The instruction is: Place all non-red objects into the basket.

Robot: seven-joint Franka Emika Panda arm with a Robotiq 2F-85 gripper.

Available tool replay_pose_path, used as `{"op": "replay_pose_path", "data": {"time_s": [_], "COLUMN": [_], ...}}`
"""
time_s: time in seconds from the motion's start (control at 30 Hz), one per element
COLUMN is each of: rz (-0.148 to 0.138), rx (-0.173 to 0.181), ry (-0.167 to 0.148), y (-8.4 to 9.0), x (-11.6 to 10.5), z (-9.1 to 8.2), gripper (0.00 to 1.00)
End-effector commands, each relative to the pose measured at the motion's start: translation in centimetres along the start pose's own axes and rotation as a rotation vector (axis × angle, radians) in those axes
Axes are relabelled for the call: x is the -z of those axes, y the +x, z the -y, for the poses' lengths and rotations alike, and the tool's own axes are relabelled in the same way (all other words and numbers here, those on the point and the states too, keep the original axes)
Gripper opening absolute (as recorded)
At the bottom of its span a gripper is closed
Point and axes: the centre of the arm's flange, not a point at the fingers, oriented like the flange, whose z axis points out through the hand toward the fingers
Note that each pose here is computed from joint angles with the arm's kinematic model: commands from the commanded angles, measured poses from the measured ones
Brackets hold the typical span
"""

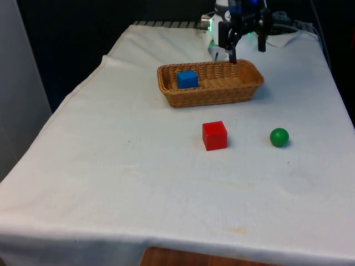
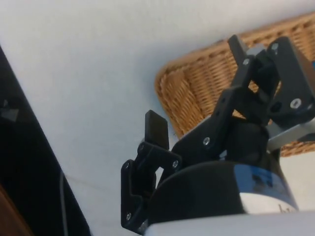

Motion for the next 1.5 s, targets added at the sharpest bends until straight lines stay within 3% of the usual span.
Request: {"op": "replay_pose_path", "data": {"time_s": [0.0, 0.9, 1.4, 1.43, 1.47], "rz": [-0.001, 0.0, -0.01, -0.022, -0.011], "rx": [-0.003, 0.006, -0.011, -0.008, -0.013], "ry": [0.003, 0.034, 0.024, 0.029, 0.023], "y": [0.9, 9.4, 13.7, 13.6, 14.0], "x": [0.0, -1.1, -2.1, -1.9, -2.2], "z": [0.1, 0.0, -1.2, -1.2, -1.3], "gripper": [1.0, 1.0, 1.0, 1.0, 1.0]}}
